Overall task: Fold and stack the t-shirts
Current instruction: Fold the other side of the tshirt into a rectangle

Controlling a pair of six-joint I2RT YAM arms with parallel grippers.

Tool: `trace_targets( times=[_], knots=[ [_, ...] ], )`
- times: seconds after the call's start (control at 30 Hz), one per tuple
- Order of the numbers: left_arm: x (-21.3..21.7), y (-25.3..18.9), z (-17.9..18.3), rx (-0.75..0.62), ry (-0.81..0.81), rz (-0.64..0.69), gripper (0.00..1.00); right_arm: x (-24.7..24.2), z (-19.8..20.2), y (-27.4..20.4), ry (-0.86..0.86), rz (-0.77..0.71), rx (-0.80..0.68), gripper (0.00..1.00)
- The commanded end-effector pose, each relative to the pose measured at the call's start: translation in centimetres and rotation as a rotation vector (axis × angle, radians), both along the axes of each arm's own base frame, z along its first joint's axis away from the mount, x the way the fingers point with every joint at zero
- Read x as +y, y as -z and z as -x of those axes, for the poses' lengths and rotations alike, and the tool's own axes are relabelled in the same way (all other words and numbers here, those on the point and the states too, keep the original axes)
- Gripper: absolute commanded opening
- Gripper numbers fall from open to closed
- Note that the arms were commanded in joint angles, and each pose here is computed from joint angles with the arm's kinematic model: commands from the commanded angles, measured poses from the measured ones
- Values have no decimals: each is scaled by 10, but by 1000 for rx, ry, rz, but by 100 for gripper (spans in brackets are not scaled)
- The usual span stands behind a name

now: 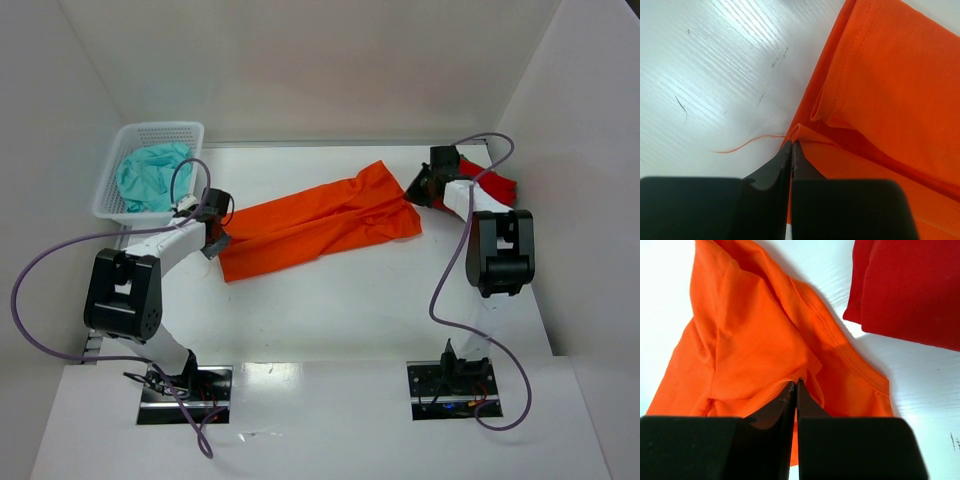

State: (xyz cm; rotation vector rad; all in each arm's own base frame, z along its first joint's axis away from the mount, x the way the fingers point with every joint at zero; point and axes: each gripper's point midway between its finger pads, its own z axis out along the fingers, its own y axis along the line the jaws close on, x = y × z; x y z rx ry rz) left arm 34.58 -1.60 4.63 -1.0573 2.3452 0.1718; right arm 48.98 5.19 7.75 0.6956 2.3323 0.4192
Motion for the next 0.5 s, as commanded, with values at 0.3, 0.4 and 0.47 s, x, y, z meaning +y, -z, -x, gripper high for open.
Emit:
trace_targets(
  times=[0.3, 0.4, 0.47],
  knots=[
    [17, -15, -20, -40, 16, -59, 10, 9, -34, -12, -48, 27, -89, 10],
    [17, -19, -23, -48, 27, -64, 22, 9, -39, -17, -58, 34, -111, 30],
    [17, -31, -27, -77, 36, -66, 28, 10, -43, -25, -79, 43, -132, 46]
  ],
)
